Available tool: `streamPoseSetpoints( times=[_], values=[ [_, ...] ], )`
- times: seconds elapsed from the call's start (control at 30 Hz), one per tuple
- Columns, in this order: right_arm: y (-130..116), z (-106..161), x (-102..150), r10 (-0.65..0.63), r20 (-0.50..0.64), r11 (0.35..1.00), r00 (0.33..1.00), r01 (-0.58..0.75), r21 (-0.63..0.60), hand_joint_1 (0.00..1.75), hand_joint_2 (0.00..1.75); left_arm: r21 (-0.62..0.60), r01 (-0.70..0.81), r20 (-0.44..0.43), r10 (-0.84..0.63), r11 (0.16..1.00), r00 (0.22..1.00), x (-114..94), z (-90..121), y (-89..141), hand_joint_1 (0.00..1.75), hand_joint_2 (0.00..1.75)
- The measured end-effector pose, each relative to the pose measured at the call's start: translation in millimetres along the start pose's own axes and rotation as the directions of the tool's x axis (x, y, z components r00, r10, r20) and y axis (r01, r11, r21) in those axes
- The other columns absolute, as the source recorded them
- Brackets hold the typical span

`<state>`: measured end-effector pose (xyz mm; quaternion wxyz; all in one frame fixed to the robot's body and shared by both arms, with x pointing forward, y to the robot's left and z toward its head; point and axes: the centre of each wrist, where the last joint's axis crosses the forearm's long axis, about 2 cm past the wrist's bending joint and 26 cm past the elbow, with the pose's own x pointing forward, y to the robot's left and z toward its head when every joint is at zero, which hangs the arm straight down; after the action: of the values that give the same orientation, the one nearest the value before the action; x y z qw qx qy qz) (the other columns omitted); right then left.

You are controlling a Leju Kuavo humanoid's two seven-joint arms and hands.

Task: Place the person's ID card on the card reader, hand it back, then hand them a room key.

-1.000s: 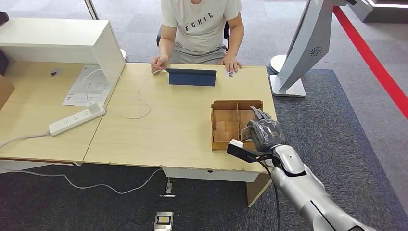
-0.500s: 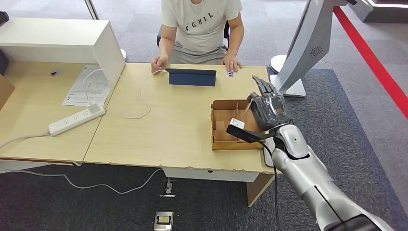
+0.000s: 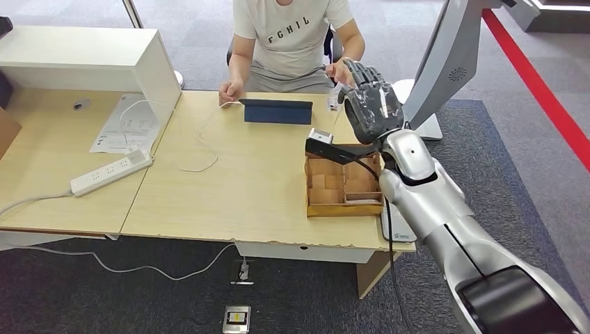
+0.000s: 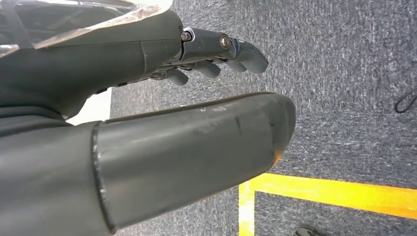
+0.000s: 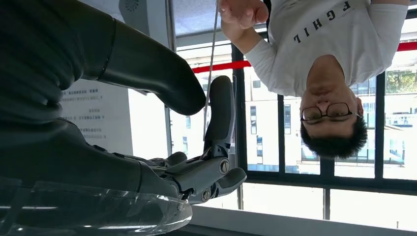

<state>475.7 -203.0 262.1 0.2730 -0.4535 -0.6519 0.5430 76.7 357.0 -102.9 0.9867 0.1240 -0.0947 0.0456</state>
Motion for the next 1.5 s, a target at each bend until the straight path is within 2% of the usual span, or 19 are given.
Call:
streamPoseSetpoints(
  times=[0.23,0.53,0.9,0.93,0.97,1.03,1.07,1.1,1.33,1.5],
  values=[
    [-10.0,-16.0,9.5,0.051,-0.056,0.996,0.997,-0.046,0.082,1.75,1.75,-0.007,0.005,0.012,-0.005,1.000,1.000,-0.1,0.2,-1.7,0.00,0.00],
    [-3.7,-14.3,7.5,0.080,-0.091,0.984,0.993,-0.065,0.165,1.75,1.75,-0.004,0.009,-0.028,-0.009,1.000,1.000,-0.4,0.3,-1.8,0.00,0.00],
    [3.1,-12.6,14.2,0.079,-0.086,0.978,0.993,-0.060,0.199,1.75,1.75,0.002,0.007,-0.071,-0.007,1.000,0.997,-0.5,0.7,-4.6,0.00,0.00],
    [3.5,-12.5,14.6,0.079,-0.086,0.978,0.993,-0.060,0.200,1.39,1.75,0.003,0.007,-0.073,-0.006,1.000,0.997,-0.5,0.7,-4.8,0.00,0.00],
    [3.9,-12.5,15.2,0.079,-0.085,0.978,0.993,-0.060,0.200,0.95,1.75,0.004,0.006,-0.077,-0.006,1.000,0.997,-0.5,0.8,-5.0,0.00,0.00],
    [4.6,-12.4,16.9,0.084,-0.081,0.978,0.993,-0.066,0.198,0.08,0.87,0.007,0.006,-0.084,-0.006,1.000,0.996,-0.6,0.8,-5.5,0.00,0.00],
    [5.0,-12.4,18.1,0.088,-0.075,0.978,0.993,-0.072,0.196,0.00,0.44,0.008,0.006,-0.087,-0.005,1.000,0.996,-0.6,0.9,-5.8,0.00,0.00],
    [5.4,-12.5,19.7,0.092,-0.065,0.978,0.994,-0.078,0.194,0.00,0.00,0.009,0.006,-0.090,-0.005,1.000,0.996,-0.6,1.0,-6.2,0.00,0.00],
    [8.2,-11.8,26.1,0.136,-0.007,0.974,0.991,-0.132,0.185,0.00,0.00,-0.002,0.006,-0.094,-0.006,1.000,0.996,-0.8,1.2,-7.8,0.00,0.00],
    [6.1,-9.8,13.4,0.139,-0.003,0.983,0.990,-0.137,0.123,0.00,0.00,-0.013,0.007,-0.081,-0.008,1.000,0.997,-1.3,1.2,-8.2,0.00,0.00]
  ],
)
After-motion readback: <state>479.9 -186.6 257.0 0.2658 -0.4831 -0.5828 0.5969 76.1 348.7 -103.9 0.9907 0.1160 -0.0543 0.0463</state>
